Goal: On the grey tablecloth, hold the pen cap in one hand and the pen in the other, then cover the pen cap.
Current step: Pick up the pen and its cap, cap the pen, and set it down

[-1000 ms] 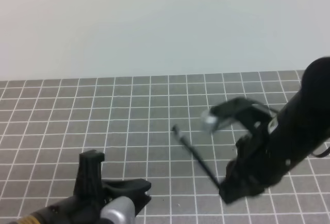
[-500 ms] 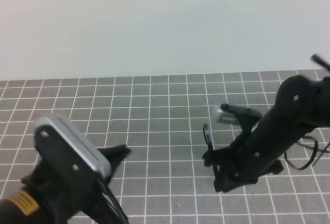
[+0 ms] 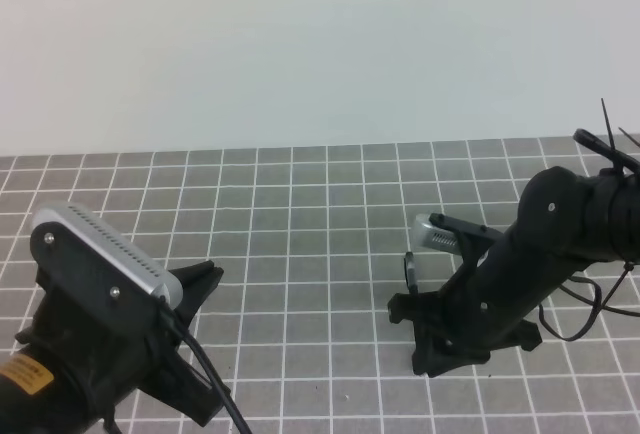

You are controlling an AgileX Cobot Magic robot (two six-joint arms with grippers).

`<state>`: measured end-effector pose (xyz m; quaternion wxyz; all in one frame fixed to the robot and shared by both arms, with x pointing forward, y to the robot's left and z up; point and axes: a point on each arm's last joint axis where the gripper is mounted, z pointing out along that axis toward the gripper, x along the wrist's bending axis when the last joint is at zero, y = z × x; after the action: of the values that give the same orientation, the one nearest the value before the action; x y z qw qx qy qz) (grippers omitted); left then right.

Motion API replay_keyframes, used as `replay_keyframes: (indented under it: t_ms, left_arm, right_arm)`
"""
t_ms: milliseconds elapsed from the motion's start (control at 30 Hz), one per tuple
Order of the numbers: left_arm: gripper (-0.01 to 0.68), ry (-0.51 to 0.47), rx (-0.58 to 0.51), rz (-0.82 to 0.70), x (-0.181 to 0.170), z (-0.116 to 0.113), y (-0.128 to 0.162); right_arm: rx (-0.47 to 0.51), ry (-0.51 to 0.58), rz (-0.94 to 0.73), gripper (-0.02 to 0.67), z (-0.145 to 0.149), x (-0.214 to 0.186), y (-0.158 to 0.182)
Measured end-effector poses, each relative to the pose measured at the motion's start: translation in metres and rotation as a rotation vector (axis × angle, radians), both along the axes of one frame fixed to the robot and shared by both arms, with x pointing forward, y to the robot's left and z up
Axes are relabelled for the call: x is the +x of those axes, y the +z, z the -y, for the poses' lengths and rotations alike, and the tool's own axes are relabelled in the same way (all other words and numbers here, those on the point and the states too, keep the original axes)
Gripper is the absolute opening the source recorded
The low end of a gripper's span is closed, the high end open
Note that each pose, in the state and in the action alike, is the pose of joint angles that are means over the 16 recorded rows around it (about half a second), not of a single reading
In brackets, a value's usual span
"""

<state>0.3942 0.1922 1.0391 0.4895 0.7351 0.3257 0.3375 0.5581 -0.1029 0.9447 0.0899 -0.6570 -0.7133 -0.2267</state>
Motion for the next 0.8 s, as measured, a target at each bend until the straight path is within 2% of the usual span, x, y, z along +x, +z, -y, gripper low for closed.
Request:
replay_keyframes:
  t_ms: [367, 800]
  left_arm:
    - [-0.001, -0.004, 0.002, -0.005, 0.0, 0.0, 0.0]
    - [-0.001, -0.011, 0.002, -0.018, -0.001, 0.001, -0.001]
  right_arm:
    - [0.0, -0.028, 0.003, 0.013, 0.007, 0.005, 0.0]
    - [-0.021, -0.015, 0.026, 0.137, 0.011, 0.007, -0.001]
